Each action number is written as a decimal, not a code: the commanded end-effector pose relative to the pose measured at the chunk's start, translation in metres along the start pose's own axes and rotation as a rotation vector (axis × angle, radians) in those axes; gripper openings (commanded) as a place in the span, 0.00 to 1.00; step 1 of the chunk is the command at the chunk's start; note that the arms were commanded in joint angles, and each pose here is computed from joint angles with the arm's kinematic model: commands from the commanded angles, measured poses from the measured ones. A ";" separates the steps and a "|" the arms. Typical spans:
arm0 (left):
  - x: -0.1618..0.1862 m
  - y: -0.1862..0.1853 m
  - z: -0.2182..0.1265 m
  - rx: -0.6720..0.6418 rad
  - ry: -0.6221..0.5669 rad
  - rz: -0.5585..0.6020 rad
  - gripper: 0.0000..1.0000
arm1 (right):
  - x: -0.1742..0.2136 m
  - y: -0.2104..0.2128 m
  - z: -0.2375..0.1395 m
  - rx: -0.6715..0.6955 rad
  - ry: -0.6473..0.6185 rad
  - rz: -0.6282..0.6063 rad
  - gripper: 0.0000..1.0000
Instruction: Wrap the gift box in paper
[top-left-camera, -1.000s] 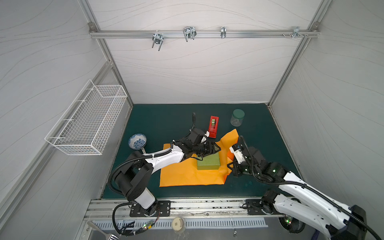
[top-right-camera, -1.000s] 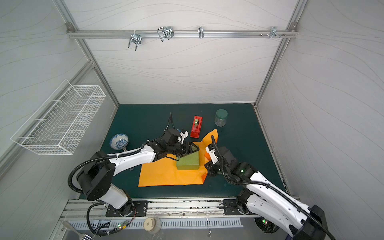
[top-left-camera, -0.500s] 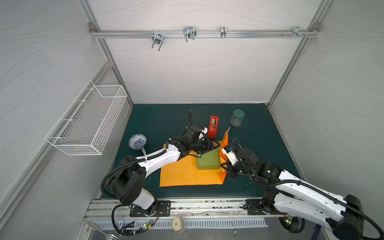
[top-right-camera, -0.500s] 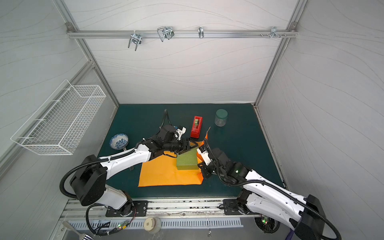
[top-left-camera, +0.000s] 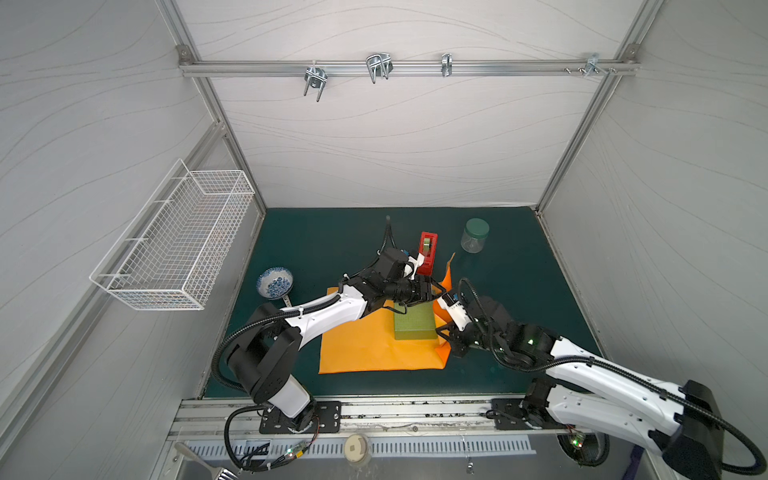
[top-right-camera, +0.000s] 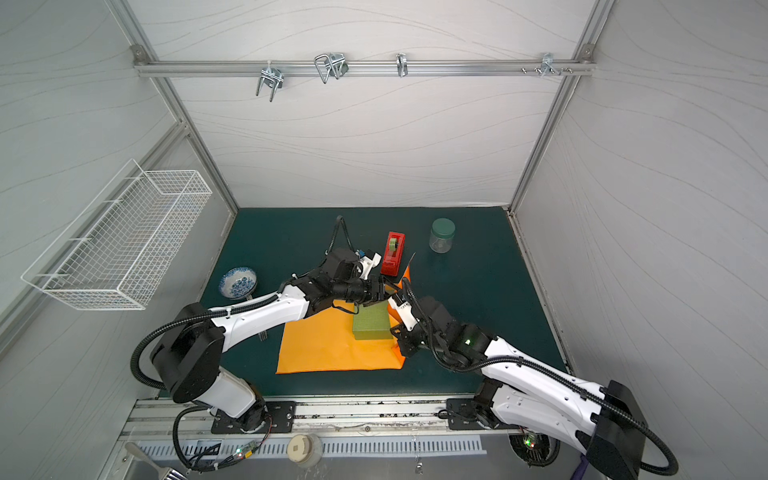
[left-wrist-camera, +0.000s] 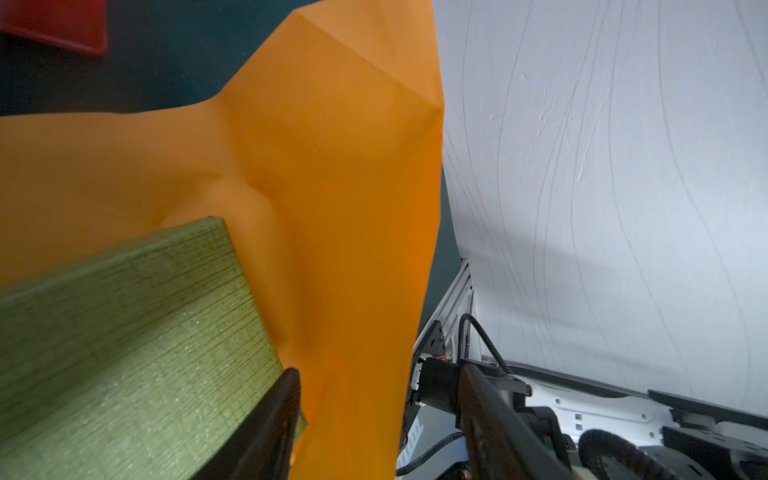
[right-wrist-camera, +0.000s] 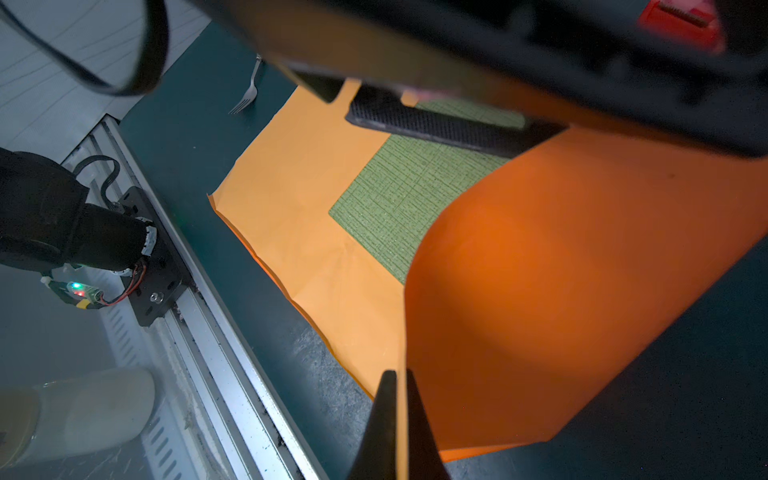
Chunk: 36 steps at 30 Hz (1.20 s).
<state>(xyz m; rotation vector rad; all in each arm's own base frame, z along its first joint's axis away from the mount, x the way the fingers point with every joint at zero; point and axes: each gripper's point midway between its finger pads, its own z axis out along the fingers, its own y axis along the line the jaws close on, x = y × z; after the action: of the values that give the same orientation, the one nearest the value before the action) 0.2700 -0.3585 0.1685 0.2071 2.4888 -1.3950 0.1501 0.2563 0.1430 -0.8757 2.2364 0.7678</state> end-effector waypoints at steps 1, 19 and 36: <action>-0.011 -0.009 0.007 -0.005 -0.011 0.080 0.57 | -0.013 0.008 -0.002 -0.021 -0.039 -0.031 0.03; -0.011 0.014 0.005 -0.109 -0.040 0.069 0.00 | 0.003 -0.001 -0.019 0.037 -0.006 -0.012 0.47; 0.011 0.046 -0.033 -0.033 -0.049 -0.060 0.00 | -0.049 -0.008 -0.048 -0.114 -0.198 0.278 0.99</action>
<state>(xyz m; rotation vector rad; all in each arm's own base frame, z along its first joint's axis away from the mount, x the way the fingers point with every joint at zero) 0.2627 -0.3024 0.1232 0.0421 2.5747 -1.2674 0.1615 0.2269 0.1922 -0.6085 2.1900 0.9178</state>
